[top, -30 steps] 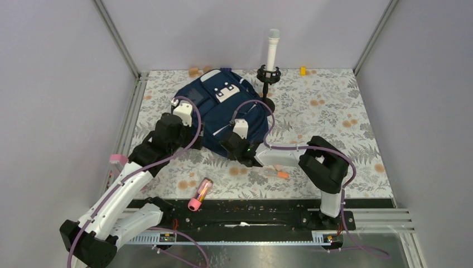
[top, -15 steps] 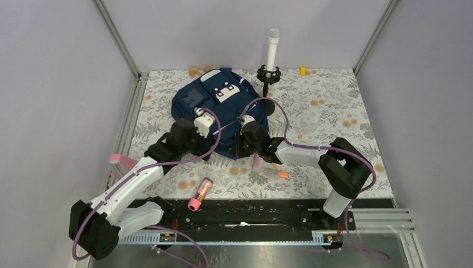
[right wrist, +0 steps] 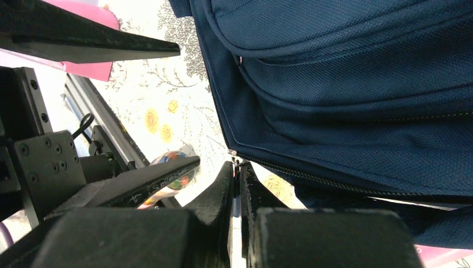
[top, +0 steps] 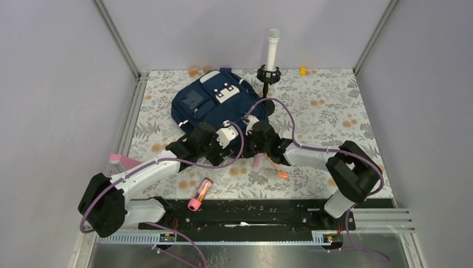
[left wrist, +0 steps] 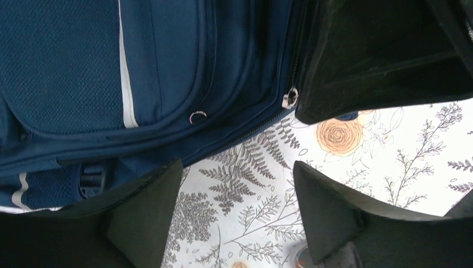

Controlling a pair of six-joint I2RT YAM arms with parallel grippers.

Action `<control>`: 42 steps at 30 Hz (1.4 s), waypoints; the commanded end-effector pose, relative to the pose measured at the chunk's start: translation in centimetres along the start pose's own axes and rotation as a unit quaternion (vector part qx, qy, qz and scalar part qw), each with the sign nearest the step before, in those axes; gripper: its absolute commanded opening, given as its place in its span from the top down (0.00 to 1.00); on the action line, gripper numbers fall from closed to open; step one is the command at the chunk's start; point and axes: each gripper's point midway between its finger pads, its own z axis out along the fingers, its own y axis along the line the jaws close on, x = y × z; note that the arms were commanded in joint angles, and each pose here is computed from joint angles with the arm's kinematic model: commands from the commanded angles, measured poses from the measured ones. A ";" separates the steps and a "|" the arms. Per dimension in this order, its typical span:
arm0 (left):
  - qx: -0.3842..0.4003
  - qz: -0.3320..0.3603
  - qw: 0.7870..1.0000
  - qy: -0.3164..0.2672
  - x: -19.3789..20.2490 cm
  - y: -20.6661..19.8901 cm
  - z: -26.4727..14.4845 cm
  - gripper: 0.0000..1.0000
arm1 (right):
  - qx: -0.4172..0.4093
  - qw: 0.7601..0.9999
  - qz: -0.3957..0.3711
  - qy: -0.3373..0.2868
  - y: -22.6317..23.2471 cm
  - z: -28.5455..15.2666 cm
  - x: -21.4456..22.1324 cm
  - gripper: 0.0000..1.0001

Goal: Pack the student bag
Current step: Zip the student bag at the center of the board.

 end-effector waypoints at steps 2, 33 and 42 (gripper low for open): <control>0.020 0.038 0.998 -0.052 -2.4 -0.5 1.0 0.28 | -0.094 0.996 -0.003 -0.006 4.1 -1.2 -1.0 1.00; -0.066 0.066 0.996 -0.012 -1.4 1.6 2.0 1.00 | 0.040 0.996 -0.024 -0.081 -0.6 -5.4 -2.6 1.00; -0.124 0.073 0.990 0.010 -0.8 3.7 1.3 1.00 | 0.067 0.994 -0.003 -0.084 -3.1 -6.7 -3.4 1.00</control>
